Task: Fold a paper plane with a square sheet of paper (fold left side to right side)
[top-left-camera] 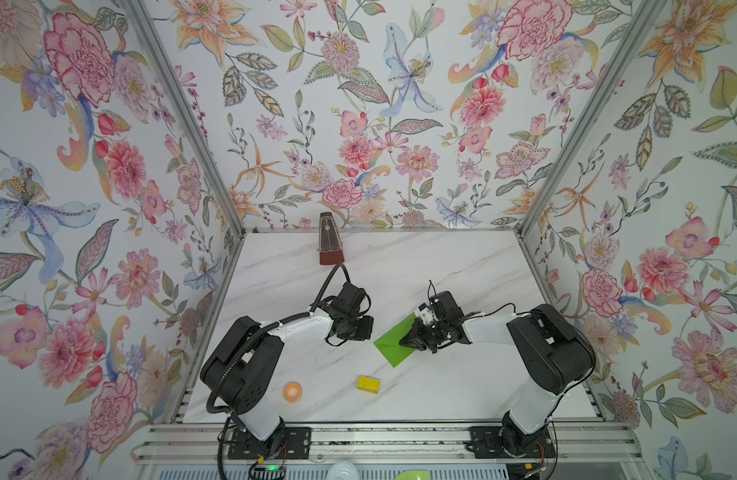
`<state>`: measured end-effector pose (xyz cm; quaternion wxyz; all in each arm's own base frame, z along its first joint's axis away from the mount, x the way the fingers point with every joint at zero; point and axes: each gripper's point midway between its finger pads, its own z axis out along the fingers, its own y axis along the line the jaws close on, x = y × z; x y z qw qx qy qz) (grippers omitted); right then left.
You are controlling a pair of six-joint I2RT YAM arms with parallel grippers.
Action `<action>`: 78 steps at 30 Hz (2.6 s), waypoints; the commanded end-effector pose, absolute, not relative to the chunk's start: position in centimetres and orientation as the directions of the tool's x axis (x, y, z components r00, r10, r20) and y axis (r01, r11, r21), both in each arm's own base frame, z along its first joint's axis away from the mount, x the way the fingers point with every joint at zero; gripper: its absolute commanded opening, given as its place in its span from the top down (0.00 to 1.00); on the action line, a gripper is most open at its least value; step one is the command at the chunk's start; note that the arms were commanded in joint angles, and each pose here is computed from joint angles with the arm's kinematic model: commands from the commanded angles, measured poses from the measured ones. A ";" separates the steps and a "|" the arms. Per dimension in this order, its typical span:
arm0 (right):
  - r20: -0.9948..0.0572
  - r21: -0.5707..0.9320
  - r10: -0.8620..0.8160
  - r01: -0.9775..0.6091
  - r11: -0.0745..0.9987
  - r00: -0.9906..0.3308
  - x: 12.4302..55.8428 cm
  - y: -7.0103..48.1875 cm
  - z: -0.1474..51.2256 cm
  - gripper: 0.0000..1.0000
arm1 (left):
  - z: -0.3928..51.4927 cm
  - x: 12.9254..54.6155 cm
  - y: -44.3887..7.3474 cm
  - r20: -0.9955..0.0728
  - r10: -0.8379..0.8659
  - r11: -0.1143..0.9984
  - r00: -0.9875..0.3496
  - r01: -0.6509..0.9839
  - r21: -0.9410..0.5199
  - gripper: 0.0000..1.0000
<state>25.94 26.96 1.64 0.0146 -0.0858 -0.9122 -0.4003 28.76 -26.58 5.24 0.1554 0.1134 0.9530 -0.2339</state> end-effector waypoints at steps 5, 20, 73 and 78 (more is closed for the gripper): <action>0.136 0.577 0.162 0.211 0.789 -0.977 24.4 24.8 -1.8 1.00 | 4.6 27.5 -31.9 -0.320 0.251 0.789 -0.913 0.385 -0.478 1.00; 0.106 0.475 0.169 0.200 0.857 -0.980 23.8 21.9 -1.8 1.00 | -1.5 25.7 -28.1 -0.165 0.215 0.872 -0.963 0.265 -0.412 1.00; 0.011 0.531 0.117 0.105 0.841 -0.993 28.5 24.2 0.1 0.90 | 0.8 22.5 -30.2 -0.190 0.010 0.815 -0.982 0.118 -0.567 0.85; -0.024 0.558 0.113 0.080 0.826 -0.993 29.2 24.8 2.3 0.89 | 0.4 22.6 -30.6 -0.180 -0.040 0.796 -0.983 0.077 -0.600 0.86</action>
